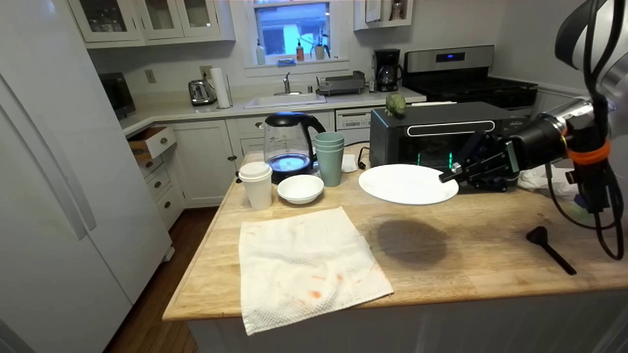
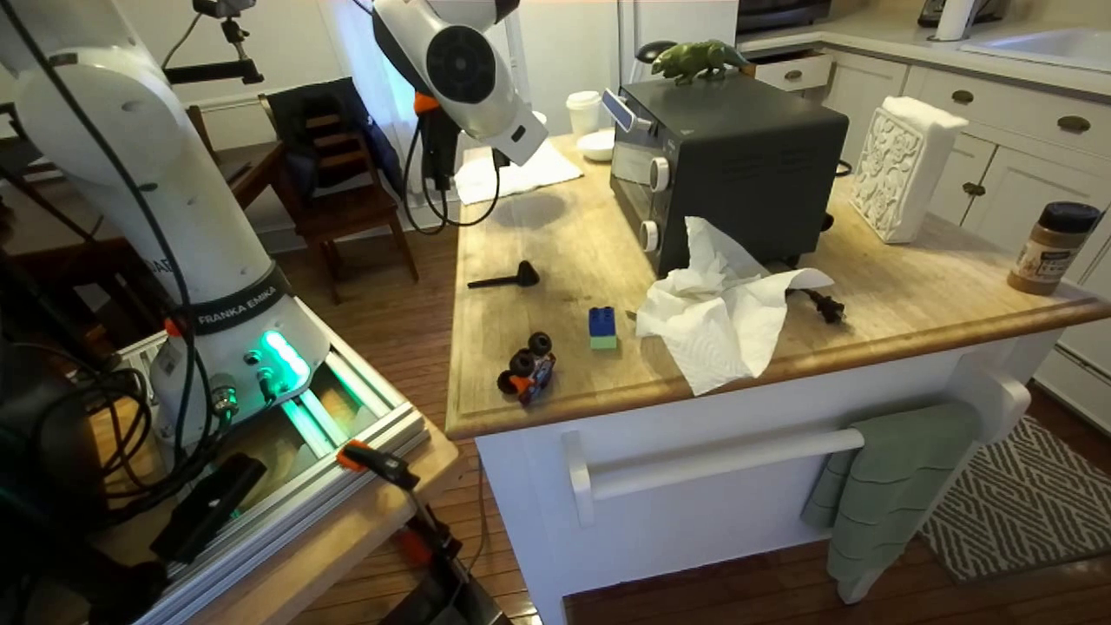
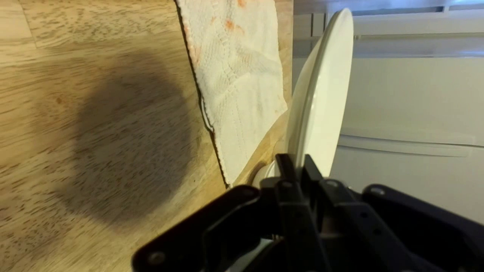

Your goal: Pick up the stacked white plates and put them on the oven

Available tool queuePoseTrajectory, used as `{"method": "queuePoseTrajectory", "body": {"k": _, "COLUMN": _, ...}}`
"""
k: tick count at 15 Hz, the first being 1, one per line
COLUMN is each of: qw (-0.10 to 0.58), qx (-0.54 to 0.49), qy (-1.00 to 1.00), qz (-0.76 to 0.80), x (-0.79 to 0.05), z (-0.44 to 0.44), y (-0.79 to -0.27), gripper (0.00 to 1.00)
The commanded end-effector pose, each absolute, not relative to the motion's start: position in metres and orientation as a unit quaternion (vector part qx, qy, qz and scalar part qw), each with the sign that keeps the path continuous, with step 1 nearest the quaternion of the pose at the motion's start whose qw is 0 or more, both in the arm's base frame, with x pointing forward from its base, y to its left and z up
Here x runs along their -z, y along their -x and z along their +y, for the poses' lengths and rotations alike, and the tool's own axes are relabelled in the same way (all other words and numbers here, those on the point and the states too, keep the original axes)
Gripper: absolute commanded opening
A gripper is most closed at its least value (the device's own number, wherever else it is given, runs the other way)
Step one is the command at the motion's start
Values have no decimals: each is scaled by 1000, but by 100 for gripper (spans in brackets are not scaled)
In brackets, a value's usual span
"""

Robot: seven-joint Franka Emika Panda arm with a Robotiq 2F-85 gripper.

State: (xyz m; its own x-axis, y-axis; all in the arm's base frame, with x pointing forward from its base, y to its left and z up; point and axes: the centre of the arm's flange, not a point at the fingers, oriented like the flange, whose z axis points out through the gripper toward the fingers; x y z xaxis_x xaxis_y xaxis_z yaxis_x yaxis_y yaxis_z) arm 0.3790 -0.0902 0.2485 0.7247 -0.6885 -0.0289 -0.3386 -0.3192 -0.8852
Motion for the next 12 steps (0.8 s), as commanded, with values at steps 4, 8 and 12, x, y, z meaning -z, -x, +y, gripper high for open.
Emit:
{"method": "queuePoseTrajectory", "body": {"k": 4, "qw": 480, "qx": 188, "qy": 789, "qz": 336, "x": -263, "z": -93, "y": -378, "gripper": 8}}
{"method": "queuePoseTrajectory", "body": {"k": 8, "qw": 477, "qx": 180, "qy": 791, "qz": 338, "x": -255, "z": -93, "y": -376, "gripper": 8}}
{"method": "queuePoseTrajectory", "body": {"k": 12, "qw": 490, "qx": 183, "qy": 774, "qz": 358, "x": -263, "z": -101, "y": -372, "gripper": 2}}
